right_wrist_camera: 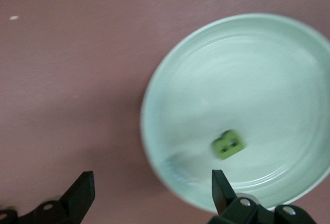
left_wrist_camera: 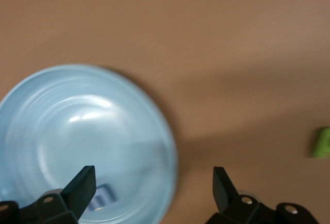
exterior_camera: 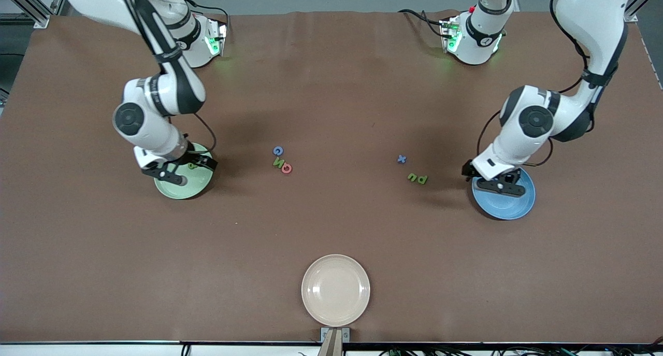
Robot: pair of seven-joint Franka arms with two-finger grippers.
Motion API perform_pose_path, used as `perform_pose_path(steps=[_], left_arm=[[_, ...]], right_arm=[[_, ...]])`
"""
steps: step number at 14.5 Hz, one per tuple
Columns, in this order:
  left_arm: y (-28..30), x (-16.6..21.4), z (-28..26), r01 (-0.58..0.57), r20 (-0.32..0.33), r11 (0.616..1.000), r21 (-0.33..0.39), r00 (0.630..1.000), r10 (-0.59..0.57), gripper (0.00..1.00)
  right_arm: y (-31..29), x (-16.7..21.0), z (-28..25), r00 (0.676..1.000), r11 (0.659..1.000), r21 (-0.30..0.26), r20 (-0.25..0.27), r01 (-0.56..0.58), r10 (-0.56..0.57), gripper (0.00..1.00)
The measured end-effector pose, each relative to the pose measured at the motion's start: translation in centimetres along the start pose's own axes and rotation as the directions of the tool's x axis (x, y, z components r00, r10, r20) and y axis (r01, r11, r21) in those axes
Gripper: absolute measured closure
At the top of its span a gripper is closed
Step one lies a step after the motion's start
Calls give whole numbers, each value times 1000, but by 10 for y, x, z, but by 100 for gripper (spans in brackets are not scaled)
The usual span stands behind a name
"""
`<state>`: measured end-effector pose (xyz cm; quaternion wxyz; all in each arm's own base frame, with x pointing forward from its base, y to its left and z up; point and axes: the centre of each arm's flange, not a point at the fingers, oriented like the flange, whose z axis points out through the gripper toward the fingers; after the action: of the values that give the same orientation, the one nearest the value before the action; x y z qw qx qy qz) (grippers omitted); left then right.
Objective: Sort upper and lower case letters into plates
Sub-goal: 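Return the left gripper to the green p while the right gripper grasps blue G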
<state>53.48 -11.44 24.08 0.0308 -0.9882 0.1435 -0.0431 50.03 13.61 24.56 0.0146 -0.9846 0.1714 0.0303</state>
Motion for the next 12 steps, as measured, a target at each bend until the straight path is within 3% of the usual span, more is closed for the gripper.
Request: perform_pose_path(steps=[2, 5, 12], left_arm=[[40, 3, -7, -82, -14, 997, -3, 997, 82, 0], [83, -2, -2, -157, -5, 987, -11, 988, 157, 0], [114, -17, 46, -303, 26, 953, -30, 952, 304, 2]], right_arm=[[-48, -28, -4, 999, 999, 9, -16, -37, 37, 0], [-94, -67, 1, 1000, 1000, 19, -31, -3, 4, 0], [-132, -106, 23, 999, 1000, 28, -39, 10, -9, 1]])
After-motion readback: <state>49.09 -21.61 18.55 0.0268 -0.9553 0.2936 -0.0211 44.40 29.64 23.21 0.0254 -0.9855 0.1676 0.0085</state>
